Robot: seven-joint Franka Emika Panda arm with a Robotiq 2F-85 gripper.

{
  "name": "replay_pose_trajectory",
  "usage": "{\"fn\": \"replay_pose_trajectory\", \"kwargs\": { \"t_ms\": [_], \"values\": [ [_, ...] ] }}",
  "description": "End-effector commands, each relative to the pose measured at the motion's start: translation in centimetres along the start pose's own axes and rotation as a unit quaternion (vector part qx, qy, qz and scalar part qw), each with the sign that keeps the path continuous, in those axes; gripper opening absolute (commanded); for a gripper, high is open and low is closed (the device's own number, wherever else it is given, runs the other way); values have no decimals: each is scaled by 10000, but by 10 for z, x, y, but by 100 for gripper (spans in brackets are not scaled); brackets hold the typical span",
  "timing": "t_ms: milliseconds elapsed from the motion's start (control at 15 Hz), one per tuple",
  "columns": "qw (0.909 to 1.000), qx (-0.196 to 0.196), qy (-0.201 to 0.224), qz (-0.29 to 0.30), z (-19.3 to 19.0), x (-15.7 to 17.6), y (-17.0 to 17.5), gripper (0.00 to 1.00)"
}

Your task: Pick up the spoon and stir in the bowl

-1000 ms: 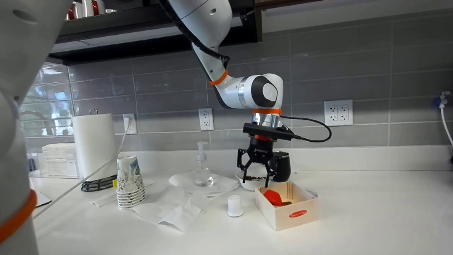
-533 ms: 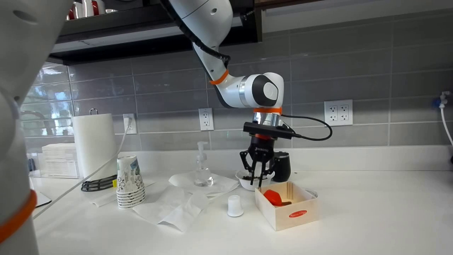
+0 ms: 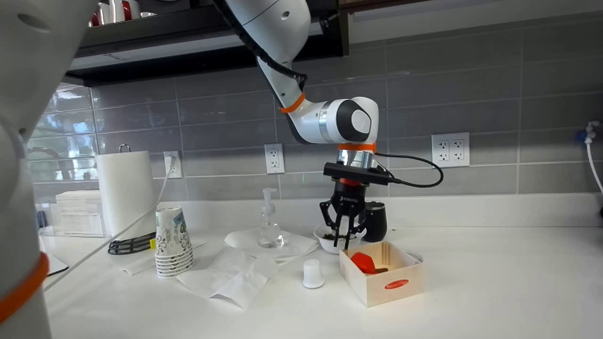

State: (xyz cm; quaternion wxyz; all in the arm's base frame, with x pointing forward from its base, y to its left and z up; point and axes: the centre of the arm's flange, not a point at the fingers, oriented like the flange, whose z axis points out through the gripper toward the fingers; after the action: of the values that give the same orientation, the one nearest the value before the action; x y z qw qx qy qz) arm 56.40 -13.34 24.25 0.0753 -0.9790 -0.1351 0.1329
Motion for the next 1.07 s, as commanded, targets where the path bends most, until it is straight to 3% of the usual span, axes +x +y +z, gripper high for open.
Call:
{"fn": "replay_pose_trajectory", "kwargs": {
  "t_ms": [0,533,1000],
  "values": [
    [9995,-144,-256,137,-23,-4,-7,6],
    [9906,-586,-1106,542,-53,24,-21,6],
    [9863,-621,-1467,418,-35,58,-26,6]
  ]
}}
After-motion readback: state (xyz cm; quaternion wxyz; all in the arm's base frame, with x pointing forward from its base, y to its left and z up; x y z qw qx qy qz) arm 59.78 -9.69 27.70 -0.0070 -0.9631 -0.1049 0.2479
